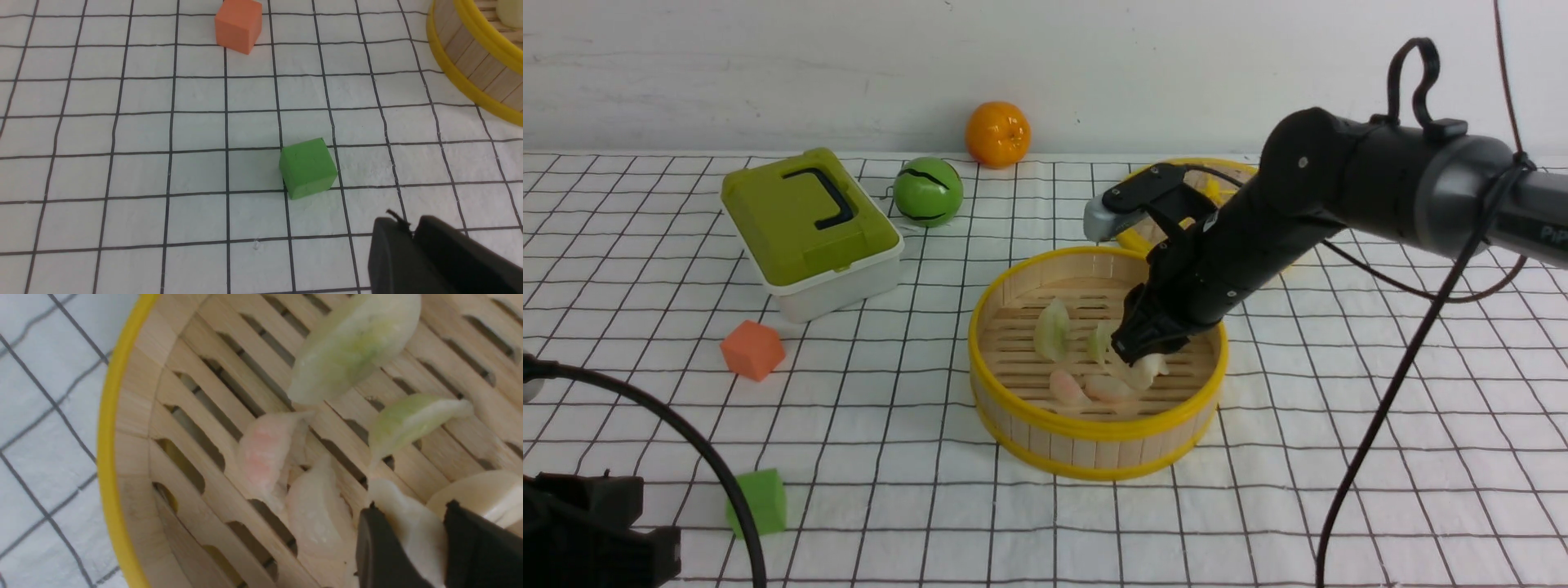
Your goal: Put the dumplings into the steamer on the table with the white tablecloth.
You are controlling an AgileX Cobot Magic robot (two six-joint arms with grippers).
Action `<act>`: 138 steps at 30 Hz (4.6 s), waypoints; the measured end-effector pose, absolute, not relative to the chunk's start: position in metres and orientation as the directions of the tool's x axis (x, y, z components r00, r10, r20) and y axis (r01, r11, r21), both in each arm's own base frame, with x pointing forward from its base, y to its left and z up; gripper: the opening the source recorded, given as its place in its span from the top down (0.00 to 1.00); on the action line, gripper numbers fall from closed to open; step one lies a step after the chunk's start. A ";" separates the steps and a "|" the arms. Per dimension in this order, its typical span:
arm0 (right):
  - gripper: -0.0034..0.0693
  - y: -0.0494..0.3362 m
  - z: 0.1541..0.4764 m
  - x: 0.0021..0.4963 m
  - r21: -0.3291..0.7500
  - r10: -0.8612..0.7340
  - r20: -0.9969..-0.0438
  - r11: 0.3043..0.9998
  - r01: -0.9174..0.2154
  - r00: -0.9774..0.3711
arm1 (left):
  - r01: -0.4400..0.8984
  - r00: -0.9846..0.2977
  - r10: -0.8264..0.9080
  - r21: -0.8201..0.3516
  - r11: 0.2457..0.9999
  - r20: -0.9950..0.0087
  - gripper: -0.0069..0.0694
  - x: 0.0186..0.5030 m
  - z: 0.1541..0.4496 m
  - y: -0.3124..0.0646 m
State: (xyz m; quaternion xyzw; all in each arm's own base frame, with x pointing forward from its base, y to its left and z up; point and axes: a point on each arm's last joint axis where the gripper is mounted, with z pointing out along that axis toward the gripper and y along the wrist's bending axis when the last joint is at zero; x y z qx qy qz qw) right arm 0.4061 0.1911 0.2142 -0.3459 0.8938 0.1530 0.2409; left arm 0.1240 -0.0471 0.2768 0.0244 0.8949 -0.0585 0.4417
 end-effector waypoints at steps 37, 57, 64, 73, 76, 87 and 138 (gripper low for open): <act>0.45 0.173 0.354 0.373 0.122 -0.337 -0.698 0.814 -0.568 -0.632 | 0.096 -0.609 -0.007 -0.082 0.992 -0.793 0.78 0.124 0.277 -0.047; 0.99 0.137 0.337 0.329 -0.018 -0.464 -0.545 0.839 -0.544 -0.698 | 0.092 -0.620 -0.025 -0.105 0.990 -0.784 0.76 0.123 0.276 -0.048; 0.99 0.168 0.260 0.387 0.028 -0.507 -0.565 0.777 -0.629 -0.651 | 0.094 -0.619 -0.022 -0.102 0.990 -0.785 0.76 0.123 0.276 -0.048; 0.99 0.168 0.216 0.442 0.002 -0.478 -0.585 0.807 -0.590 -0.656 | 0.101 -0.621 -0.014 -0.098 0.990 -0.784 0.76 0.123 0.272 -0.048; 0.99 0.165 0.209 0.446 0.014 -0.462 -0.576 0.819 -0.573 -0.674 | 0.111 -0.626 -0.005 -0.096 0.989 -0.780 0.76 0.122 0.265 -0.049; 0.98 0.166 0.199 0.433 0.125 -0.471 -0.441 0.811 -0.572 -0.764 | 0.164 -0.595 0.002 -0.119 0.979 -0.804 0.76 0.123 0.261 -0.053; 0.94 0.024 0.260 0.071 0.101 0.066 -0.991 0.944 -0.313 -0.118 | 0.163 -0.596 0.003 -0.117 0.980 -0.803 0.72 0.123 0.261 -0.053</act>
